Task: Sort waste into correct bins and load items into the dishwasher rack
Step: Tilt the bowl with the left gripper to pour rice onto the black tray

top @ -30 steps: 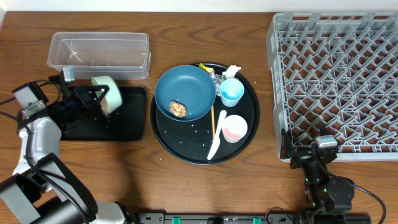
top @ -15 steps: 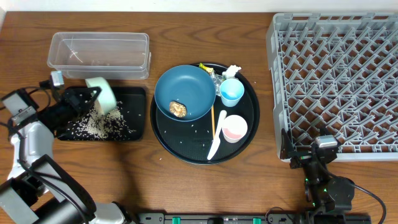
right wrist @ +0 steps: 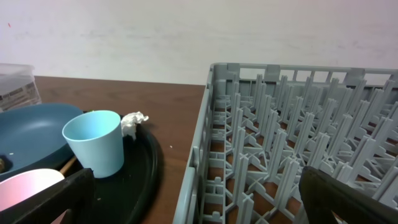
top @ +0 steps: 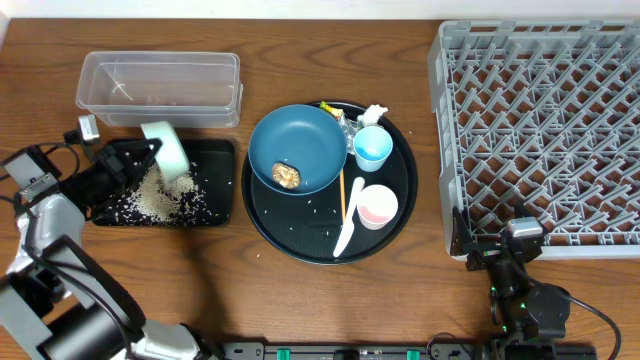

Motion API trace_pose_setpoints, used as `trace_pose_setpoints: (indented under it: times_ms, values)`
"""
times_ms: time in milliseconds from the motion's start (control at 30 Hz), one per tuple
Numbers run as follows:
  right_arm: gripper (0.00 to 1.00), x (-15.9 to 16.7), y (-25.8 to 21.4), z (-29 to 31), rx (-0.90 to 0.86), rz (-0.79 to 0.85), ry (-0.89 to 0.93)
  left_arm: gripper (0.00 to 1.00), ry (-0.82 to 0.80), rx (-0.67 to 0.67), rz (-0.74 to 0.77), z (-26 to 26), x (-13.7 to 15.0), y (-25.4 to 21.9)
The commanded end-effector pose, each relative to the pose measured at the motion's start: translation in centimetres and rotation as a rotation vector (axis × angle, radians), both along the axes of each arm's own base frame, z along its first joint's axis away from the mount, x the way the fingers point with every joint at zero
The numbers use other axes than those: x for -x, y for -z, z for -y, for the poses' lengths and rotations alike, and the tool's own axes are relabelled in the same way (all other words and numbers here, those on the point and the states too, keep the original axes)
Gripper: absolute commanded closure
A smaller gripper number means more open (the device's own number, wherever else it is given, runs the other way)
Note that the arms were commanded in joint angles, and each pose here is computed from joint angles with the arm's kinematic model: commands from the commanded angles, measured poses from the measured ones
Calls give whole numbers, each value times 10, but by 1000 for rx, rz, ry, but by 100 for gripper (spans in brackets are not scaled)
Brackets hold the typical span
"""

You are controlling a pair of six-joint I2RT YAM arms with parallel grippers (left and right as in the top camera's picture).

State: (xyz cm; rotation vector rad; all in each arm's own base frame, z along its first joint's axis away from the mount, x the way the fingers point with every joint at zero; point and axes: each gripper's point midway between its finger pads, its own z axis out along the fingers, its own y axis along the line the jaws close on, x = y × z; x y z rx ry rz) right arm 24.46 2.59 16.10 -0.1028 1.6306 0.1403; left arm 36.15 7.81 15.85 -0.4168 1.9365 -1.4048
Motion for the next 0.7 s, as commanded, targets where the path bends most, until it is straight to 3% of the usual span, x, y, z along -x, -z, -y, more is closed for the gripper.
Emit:
trace_pose_setpoints:
  times_ms: [0,667]
  values:
    - [1,0,2,2,-11,-7,9,94,48,80,38,6,3,-1]
    - [1,0,2,2,-11,-7,9,94,56,207,-48,10,8,6]
